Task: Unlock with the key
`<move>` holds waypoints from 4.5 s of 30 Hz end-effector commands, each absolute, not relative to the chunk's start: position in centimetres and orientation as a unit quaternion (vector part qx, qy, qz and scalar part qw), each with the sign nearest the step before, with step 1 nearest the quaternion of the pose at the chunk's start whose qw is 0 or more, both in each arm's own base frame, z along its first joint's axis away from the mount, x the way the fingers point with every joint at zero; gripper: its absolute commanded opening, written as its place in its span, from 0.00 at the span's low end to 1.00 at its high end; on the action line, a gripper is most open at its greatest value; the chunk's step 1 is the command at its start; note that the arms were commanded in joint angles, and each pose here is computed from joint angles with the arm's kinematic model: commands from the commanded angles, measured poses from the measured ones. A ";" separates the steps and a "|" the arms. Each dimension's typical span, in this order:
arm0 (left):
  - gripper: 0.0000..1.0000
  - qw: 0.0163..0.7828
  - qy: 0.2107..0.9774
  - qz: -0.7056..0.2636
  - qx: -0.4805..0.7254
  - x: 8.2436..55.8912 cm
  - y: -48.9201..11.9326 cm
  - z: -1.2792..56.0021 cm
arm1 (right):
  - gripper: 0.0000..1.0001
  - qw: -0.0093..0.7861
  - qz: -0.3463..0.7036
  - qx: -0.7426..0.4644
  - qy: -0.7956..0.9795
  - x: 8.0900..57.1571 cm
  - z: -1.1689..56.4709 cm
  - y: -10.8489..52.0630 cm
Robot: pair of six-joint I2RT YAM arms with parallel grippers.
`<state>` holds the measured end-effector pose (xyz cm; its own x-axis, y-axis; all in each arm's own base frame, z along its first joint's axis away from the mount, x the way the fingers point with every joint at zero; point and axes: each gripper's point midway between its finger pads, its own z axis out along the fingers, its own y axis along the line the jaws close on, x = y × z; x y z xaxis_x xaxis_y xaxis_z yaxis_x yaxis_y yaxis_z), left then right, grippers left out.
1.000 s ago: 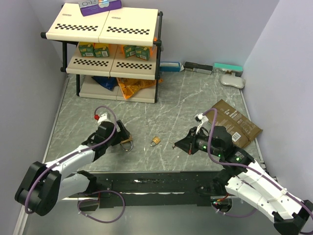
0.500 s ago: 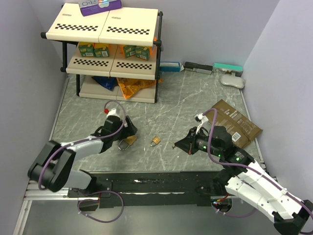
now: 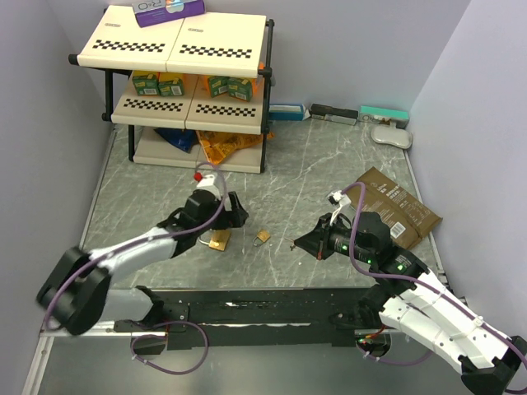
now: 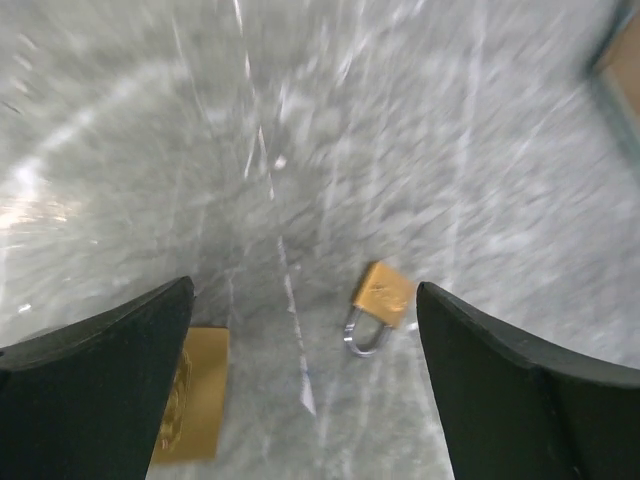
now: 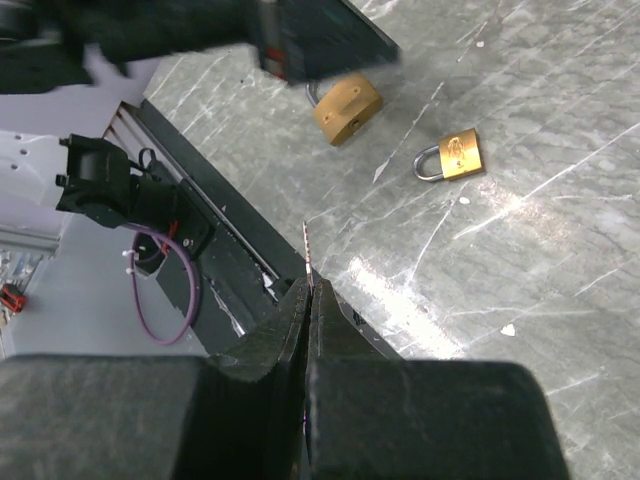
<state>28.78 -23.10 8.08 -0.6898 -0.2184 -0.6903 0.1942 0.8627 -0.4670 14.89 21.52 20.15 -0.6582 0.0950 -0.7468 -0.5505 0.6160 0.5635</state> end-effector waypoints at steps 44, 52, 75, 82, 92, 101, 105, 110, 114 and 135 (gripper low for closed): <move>0.99 0.375 0.885 -0.231 -0.149 26.8 -15.5 6.2 | 0.00 0.394 0.424 -0.138 0.804 14.7 20.5 21.9; 1.00 0.369 0.898 -0.207 -0.123 29.8 -16.6 5.2 | 0.00 0.394 0.418 -0.138 0.807 14.8 20.6 21.8; 0.99 0.421 0.867 -0.254 -0.084 33.3 -19.2 15.2 | 0.00 0.396 0.393 -0.181 0.810 15.9 20.4 23.5; 0.99 0.415 0.845 -0.327 -0.079 30.6 -20.3 19.4 | 0.00 0.411 0.377 -0.211 0.803 16.6 20.9 26.1; 0.94 0.361 0.811 -0.448 -0.103 24.4 -22.0 20.1 | 0.00 0.452 0.285 -0.243 0.809 17.9 19.7 29.3; 0.96 0.255 0.846 -0.452 -0.124 22.7 -24.3 18.2 | 0.00 0.515 0.216 -0.294 0.776 18.6 20.9 32.7; 0.95 0.221 0.850 -0.462 -0.122 22.1 -25.1 18.5 | 0.00 0.536 0.174 -0.301 0.769 19.5 20.9 33.1; 0.91 0.196 0.856 -0.462 -0.121 21.8 -25.5 18.9 | 0.00 0.552 0.142 -0.310 0.761 20.0 20.7 33.5; 0.84 0.178 0.865 -0.456 -0.113 21.3 -25.8 18.5 | 0.00 0.566 0.120 -0.309 0.755 20.3 20.7 33.3; 0.46 0.133 0.876 -0.454 -0.097 20.7 -27.5 17.6 | 0.00 0.595 0.064 -0.338 0.726 20.4 20.5 34.0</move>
<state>21.31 -26.80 16.88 -0.9309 -0.3244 -0.1678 -0.0560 0.5808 -0.8121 19.74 33.08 18.03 -0.1087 -0.4725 -0.8746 -0.6092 0.7269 -0.3170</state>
